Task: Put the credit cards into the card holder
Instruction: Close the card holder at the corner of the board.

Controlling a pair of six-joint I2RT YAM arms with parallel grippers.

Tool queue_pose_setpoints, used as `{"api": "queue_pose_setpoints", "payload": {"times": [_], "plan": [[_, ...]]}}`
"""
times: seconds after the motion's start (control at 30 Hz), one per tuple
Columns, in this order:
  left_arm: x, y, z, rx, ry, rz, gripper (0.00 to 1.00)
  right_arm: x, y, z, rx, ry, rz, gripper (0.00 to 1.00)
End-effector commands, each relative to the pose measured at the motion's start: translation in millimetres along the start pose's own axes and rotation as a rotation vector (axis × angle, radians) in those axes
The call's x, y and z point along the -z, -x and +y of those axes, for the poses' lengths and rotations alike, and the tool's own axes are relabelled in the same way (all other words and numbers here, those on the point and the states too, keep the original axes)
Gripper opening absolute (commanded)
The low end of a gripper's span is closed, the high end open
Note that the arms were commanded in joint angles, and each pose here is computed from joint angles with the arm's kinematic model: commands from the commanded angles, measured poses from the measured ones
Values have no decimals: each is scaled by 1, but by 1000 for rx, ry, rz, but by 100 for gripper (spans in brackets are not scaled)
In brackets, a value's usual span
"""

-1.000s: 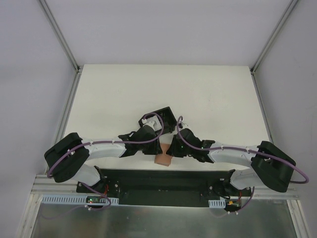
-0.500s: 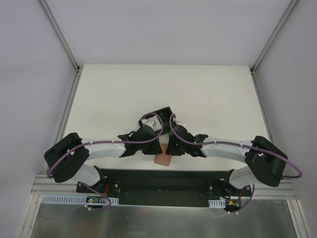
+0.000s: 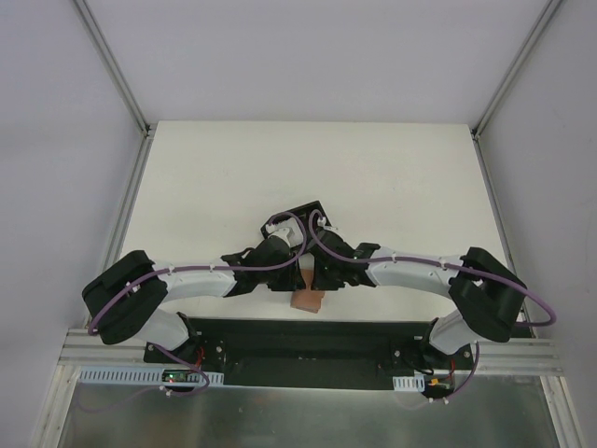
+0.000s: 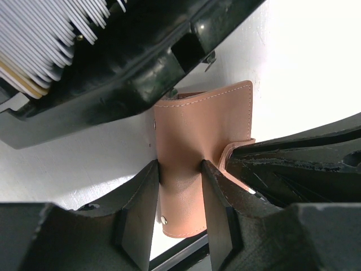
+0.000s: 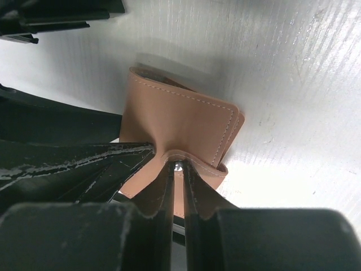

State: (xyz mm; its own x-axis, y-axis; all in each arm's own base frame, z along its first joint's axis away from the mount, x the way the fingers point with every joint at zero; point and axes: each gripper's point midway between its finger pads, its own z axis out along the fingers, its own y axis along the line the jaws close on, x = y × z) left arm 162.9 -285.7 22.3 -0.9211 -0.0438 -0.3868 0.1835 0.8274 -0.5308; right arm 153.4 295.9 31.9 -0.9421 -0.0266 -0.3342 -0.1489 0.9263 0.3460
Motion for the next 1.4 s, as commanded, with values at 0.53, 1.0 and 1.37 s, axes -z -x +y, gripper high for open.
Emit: {"api": "queue_pose_setpoints", "payload": {"times": [0.53, 1.0, 1.37], "plan": [[1, -24, 23, 34, 50, 61, 35, -29, -65, -57, -23, -234, 237, 1], [4, -27, 22, 56, 25, 58, 35, -27, -64, -84, 66, -446, 226, 1], [5, -31, 25, 71, 19, 52, 36, -33, -62, -60, 56, -309, 206, 4]]}}
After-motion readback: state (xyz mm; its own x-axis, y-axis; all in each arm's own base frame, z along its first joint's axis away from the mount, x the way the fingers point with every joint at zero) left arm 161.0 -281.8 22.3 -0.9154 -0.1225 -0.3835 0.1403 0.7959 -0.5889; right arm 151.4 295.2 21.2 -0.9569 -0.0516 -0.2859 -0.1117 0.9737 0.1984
